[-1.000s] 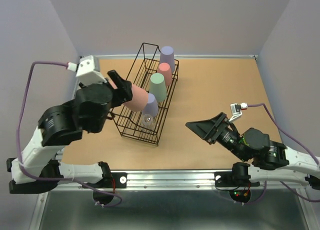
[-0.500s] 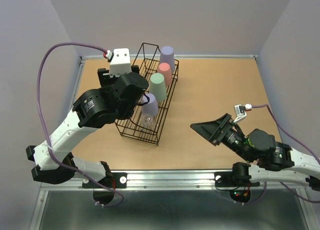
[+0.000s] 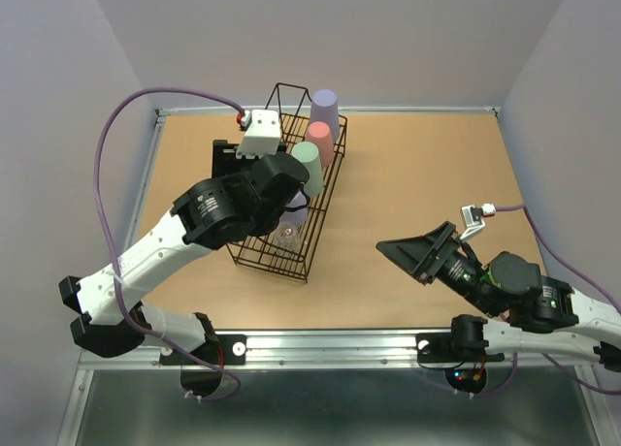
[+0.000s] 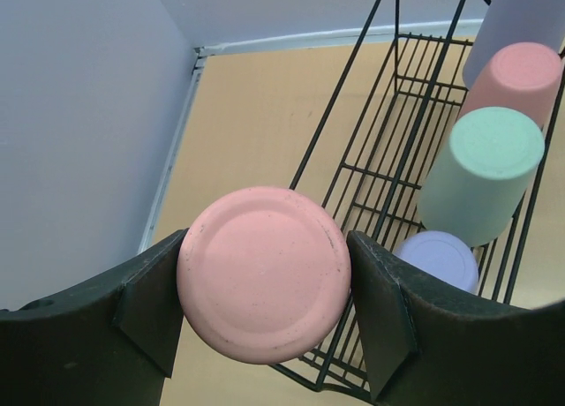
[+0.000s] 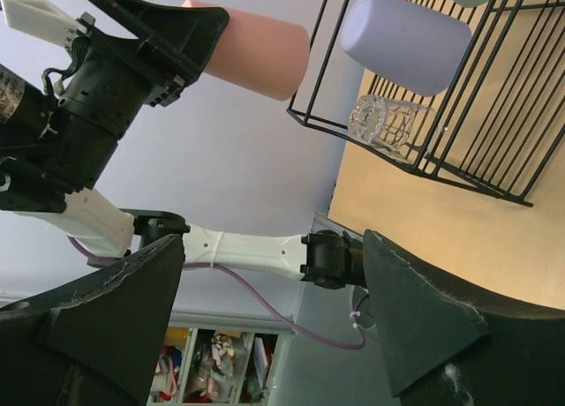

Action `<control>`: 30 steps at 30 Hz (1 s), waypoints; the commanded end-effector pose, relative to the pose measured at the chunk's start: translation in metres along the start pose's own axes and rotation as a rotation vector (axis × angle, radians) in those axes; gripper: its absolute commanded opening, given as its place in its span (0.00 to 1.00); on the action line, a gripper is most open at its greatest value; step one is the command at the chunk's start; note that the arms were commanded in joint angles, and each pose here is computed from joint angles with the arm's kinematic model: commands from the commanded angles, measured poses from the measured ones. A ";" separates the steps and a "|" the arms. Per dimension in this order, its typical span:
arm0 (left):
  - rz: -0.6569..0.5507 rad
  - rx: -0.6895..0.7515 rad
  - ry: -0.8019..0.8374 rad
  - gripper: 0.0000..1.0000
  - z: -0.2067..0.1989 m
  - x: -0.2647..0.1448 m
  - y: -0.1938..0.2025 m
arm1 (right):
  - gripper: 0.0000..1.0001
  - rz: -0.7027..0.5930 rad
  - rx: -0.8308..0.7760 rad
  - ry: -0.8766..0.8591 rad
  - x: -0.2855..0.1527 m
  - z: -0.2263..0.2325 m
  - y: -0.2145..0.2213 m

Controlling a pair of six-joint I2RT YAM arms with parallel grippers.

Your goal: Load the cups into the dish rack

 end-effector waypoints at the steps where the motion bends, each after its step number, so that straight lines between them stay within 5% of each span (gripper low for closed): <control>1: -0.035 -0.008 -0.075 0.00 0.010 0.004 -0.005 | 0.87 0.003 0.022 -0.006 -0.005 0.004 -0.003; 23: 0.004 0.063 -0.031 0.00 -0.018 0.016 0.035 | 0.87 -0.004 0.058 -0.002 -0.017 -0.005 -0.011; 26: 0.014 0.064 -0.018 0.14 -0.021 0.017 0.039 | 0.87 -0.005 0.061 -0.002 -0.018 -0.005 -0.011; 30: 0.026 0.063 -0.001 0.46 -0.024 0.017 0.043 | 0.86 -0.006 0.063 0.002 -0.019 -0.007 -0.012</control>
Point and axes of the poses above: each gripper's point midway between its finger pads, its own x axis out along the fingers, its own z axis along the line the jaws close on, y = z × x, the point moved 1 cm from there along -x, back along the fingers, and after that the axes turned 6 degrees about x, right-handed, at the moved point
